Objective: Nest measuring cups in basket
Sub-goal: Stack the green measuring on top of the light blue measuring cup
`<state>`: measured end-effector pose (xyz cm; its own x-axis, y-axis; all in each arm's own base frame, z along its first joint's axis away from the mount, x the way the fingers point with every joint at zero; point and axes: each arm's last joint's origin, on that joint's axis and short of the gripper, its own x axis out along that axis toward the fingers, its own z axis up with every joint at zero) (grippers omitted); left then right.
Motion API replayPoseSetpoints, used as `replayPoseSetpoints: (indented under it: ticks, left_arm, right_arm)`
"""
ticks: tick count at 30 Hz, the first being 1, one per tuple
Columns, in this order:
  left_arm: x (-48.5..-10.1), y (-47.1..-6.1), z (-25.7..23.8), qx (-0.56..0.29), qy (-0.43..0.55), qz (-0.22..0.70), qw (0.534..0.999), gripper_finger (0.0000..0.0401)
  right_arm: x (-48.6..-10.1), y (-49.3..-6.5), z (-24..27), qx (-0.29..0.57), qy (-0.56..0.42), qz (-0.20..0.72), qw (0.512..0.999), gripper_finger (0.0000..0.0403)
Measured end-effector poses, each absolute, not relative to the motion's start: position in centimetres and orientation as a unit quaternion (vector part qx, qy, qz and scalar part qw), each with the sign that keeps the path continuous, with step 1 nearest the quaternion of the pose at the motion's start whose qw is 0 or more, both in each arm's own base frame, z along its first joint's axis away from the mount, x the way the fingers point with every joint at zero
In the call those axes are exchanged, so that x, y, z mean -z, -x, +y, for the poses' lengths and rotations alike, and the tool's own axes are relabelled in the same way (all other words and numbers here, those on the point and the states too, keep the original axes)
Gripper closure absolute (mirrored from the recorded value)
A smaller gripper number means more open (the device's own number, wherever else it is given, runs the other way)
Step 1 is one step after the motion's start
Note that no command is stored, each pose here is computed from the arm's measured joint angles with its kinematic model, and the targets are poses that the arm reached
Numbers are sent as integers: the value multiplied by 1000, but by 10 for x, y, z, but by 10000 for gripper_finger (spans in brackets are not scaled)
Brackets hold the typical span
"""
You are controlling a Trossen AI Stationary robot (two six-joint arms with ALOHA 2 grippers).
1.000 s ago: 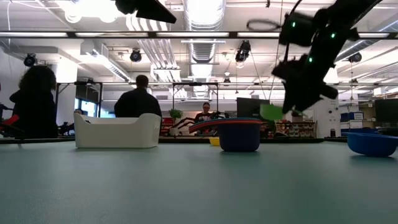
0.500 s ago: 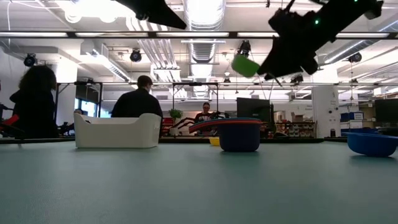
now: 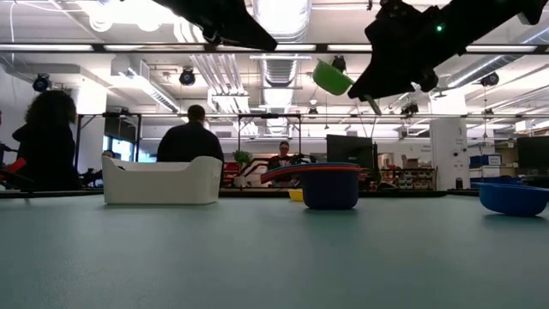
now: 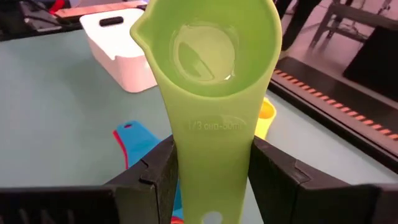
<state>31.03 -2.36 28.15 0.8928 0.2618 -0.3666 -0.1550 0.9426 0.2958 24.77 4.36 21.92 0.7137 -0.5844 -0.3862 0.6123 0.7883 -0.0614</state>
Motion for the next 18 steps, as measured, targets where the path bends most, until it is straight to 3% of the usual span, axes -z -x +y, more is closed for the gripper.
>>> replayPoseSetpoints:
  ticks: [11,18]
  left_arm:
    - [-270,-325,-22,-137,-55,184,972,205]
    - [-266,-338,-14,-158,7,138,978,151]
  right_arm:
    - [-205,-264,67,328,41,170,928,248]
    - [-198,-273,75,378,97,161,907,248]
